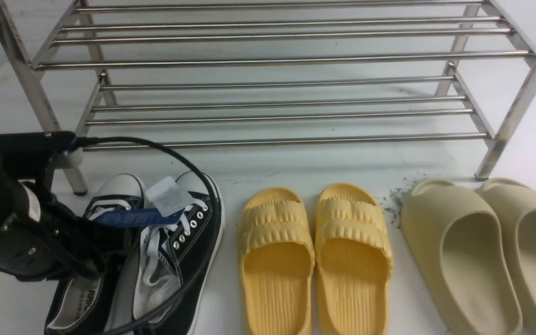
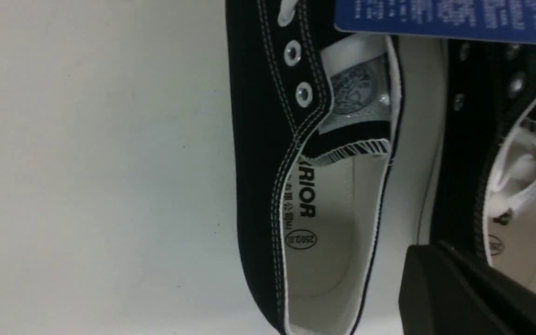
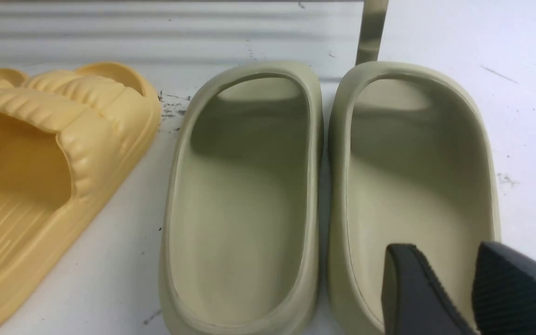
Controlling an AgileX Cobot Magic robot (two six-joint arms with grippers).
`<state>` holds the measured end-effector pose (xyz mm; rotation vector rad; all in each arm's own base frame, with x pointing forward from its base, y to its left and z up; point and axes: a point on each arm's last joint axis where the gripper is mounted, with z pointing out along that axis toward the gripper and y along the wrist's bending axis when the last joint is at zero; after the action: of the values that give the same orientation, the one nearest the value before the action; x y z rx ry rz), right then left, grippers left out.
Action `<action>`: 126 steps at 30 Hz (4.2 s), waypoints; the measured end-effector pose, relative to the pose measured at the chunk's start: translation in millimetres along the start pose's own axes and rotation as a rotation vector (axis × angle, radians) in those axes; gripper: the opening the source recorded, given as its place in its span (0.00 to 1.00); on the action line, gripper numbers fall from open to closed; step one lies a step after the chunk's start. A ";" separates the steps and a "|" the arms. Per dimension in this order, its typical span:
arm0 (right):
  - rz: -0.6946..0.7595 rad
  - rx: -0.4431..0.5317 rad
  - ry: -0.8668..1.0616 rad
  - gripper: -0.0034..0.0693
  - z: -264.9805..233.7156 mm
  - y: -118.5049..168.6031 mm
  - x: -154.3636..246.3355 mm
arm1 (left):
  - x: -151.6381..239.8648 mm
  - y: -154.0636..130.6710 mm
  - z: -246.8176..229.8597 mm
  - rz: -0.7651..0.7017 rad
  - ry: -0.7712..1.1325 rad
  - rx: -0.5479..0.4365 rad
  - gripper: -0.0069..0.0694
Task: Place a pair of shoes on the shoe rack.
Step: Use the left arm to grab the shoe closest to it, then use the left arm to put a shoe into the shoe rack
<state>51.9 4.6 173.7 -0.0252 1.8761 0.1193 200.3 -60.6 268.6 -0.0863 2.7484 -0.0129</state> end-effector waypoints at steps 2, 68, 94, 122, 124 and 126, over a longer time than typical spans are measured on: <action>0.000 0.000 0.000 0.38 0.0 0.0 0.0 | -1.2 -2.2 10.6 0.004 0.026 -0.009 0.18; 0.000 0.000 0.000 0.38 0.0 0.0 0.0 | -75.3 -14.9 19.2 -0.010 0.053 0.068 0.09; 0.000 0.000 0.000 0.38 0.0 0.0 0.0 | -159.0 -36.5 60.5 0.054 -0.059 0.007 0.09; 0.000 0.000 0.000 0.38 0.0 0.0 0.0 | -169.2 -16.4 62.2 -0.078 -0.109 0.011 0.09; 0.000 0.000 0.000 0.38 0.0 0.0 0.0 | -169.9 -16.6 62.6 -0.078 -0.115 0.012 0.09; 0.000 0.000 0.000 0.38 0.0 0.0 0.0 | -170.3 -16.5 63.0 -0.075 -0.119 0.011 0.09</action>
<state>51.9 4.6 173.7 -0.0252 1.8761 0.1193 382.4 -66.4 275.7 -0.1819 2.6248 -0.0424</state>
